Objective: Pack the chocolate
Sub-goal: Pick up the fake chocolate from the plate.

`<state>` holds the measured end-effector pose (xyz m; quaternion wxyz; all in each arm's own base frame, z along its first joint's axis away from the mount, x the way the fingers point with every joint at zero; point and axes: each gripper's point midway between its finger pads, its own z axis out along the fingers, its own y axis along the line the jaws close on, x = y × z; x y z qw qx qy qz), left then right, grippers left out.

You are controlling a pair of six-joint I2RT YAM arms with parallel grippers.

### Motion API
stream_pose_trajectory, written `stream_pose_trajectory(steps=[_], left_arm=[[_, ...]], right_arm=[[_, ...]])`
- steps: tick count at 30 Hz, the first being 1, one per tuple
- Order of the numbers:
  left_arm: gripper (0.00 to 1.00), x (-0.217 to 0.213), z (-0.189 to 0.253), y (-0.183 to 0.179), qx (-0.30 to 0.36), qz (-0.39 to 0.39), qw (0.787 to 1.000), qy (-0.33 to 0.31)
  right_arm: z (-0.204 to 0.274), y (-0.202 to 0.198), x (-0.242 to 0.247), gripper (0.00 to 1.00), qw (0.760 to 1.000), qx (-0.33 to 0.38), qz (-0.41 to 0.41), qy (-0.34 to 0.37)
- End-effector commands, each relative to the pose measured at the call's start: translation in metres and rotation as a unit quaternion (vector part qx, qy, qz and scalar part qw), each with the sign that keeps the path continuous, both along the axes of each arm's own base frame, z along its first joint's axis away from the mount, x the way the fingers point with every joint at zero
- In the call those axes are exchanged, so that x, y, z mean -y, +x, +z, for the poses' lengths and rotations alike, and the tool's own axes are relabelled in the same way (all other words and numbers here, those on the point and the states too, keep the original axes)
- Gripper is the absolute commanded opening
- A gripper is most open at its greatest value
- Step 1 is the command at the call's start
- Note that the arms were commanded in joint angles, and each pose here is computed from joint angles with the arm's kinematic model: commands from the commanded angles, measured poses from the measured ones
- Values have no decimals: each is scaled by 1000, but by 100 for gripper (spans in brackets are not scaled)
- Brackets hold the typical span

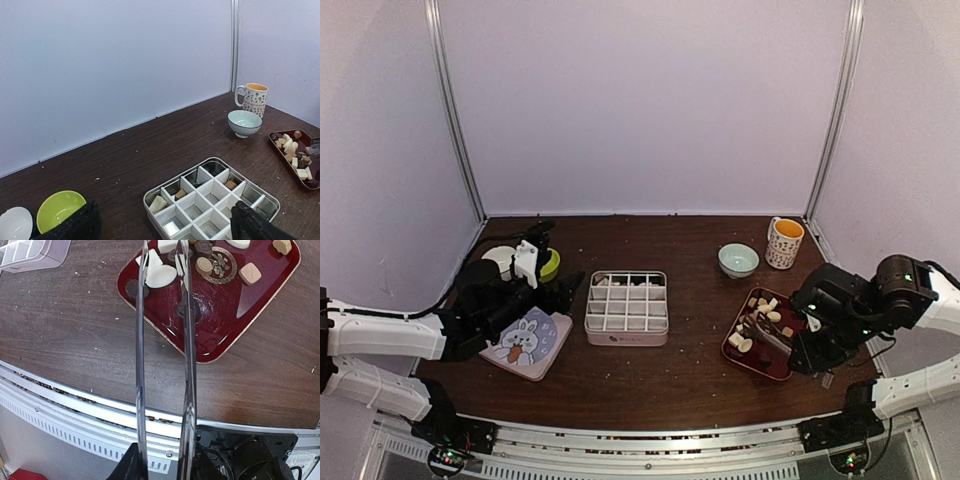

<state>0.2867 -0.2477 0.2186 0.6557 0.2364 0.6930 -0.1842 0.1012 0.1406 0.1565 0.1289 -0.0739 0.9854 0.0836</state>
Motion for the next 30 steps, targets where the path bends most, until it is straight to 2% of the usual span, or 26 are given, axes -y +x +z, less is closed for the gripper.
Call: stream_pose_trajectory(steps=[1,12,21,30], left_arm=[[92,6,17,1,22,-9,1000,-14],[92,5,18,1,22,-9,1000,-14],[92,6,17,1,21,-10,1000,-12],[92,6,16,1,20,-9,1000,-11]], right_arm=[[-8,-7,22,29,999,-17,-39,-27],[-28,0,30,29,997,-28,-70,-22],[-33,6,20,29,997,-31,-64,0],[-40,9,22,30,997,-34,-66,-13]])
